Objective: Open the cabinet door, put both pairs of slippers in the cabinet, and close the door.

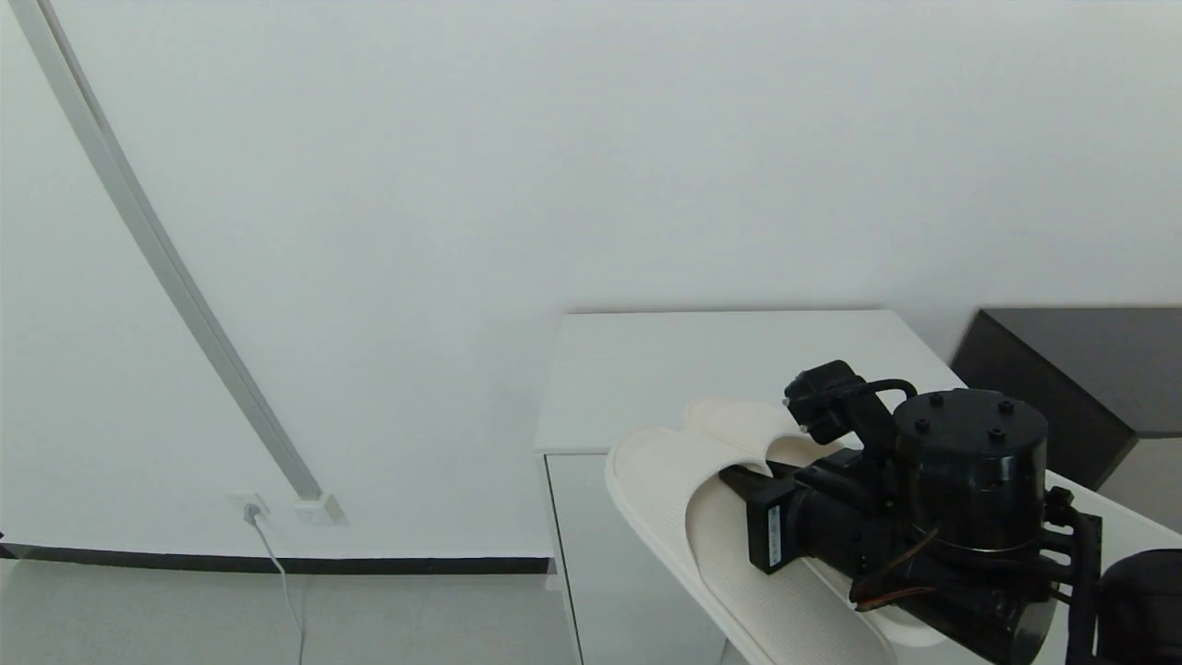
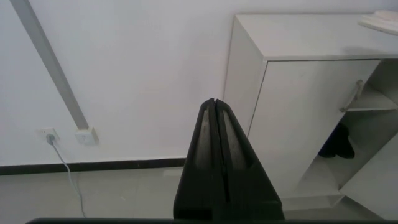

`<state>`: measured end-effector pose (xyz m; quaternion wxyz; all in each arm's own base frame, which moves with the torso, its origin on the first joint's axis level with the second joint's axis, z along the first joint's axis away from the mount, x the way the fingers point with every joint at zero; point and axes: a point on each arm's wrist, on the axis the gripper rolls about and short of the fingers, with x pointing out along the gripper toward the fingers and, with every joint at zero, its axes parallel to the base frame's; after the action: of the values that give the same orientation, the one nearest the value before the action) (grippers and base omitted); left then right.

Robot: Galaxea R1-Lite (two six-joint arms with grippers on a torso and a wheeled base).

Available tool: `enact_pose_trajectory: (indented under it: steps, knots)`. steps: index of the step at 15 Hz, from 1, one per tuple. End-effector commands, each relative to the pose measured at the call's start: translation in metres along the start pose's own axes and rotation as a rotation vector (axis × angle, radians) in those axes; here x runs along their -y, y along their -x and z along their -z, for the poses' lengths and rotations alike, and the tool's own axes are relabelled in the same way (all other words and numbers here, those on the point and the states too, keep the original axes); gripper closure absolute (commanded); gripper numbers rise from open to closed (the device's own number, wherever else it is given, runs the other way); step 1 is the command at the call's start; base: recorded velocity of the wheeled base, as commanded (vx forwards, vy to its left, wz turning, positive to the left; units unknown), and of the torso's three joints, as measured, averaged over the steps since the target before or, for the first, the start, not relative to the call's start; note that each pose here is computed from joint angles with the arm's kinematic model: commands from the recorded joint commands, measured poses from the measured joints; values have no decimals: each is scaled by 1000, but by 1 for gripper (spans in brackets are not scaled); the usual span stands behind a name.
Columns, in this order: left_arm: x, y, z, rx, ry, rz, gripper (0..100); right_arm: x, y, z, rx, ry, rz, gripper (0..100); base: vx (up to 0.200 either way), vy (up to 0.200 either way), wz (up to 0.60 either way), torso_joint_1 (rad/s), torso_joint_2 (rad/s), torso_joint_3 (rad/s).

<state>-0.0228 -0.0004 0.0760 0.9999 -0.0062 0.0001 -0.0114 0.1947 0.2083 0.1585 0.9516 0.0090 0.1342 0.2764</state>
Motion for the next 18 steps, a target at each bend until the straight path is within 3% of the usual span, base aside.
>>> enact_pose_trajectory:
  steps: [1, 18]
  knots:
    - [0, 0, 0, 0, 0, 0, 100, 0, -1, 1, -5, 2, 1, 100, -200, 0, 0, 2, -2, 2]
    - [0, 0, 0, 0, 0, 0, 100, -3, -4, 5, 4, 5, 23, 100, -12, 0, 0, 0, 0, 0]
